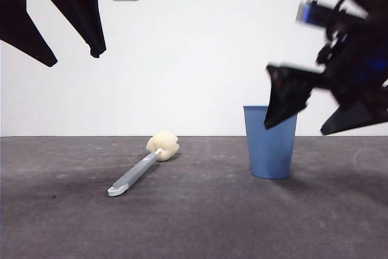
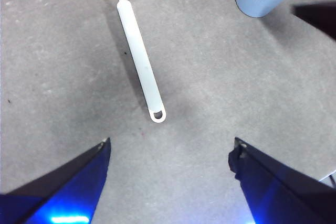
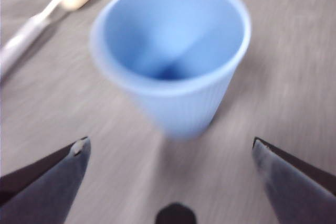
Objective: Pick up the cup brush,pick up the cup,insert the brush into the cup,clean the cup,put the cup brush back,put the cup back to the fixed position on the table
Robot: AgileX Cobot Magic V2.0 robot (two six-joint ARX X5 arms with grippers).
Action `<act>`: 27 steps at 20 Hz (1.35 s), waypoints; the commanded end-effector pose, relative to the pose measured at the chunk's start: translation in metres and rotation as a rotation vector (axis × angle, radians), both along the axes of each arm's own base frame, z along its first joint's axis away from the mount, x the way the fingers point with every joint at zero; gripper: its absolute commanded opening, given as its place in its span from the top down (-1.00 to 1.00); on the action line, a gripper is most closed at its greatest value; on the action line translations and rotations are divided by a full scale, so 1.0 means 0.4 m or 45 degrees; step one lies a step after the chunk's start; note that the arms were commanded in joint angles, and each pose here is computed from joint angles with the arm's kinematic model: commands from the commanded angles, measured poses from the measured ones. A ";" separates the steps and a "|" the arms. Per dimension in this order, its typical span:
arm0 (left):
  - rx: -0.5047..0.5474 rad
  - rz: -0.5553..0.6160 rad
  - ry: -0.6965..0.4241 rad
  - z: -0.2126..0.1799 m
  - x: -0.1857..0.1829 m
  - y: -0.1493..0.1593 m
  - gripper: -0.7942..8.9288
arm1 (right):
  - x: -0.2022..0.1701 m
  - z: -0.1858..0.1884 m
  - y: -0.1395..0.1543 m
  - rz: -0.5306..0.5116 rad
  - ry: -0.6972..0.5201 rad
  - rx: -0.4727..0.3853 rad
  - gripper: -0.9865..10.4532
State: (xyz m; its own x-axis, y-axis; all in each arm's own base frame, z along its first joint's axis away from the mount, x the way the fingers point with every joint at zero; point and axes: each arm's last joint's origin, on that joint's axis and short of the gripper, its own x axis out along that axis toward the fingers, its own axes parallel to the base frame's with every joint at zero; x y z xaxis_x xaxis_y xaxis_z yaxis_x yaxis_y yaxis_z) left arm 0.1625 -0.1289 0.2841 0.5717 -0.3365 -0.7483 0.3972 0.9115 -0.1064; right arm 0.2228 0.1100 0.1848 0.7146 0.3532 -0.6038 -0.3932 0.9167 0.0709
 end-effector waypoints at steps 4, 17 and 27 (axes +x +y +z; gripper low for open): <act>0.070 -0.090 -0.033 -0.005 -0.001 -0.001 0.05 | -0.149 0.119 -0.015 0.060 0.008 0.131 -0.05; 0.036 -0.140 -0.006 -0.006 -0.003 -0.004 0.84 | -0.273 0.212 -0.059 0.250 0.165 0.206 0.85; 0.035 -0.139 -0.008 -0.005 -0.003 -0.004 0.84 | -0.273 0.211 -0.060 0.239 0.168 0.207 0.82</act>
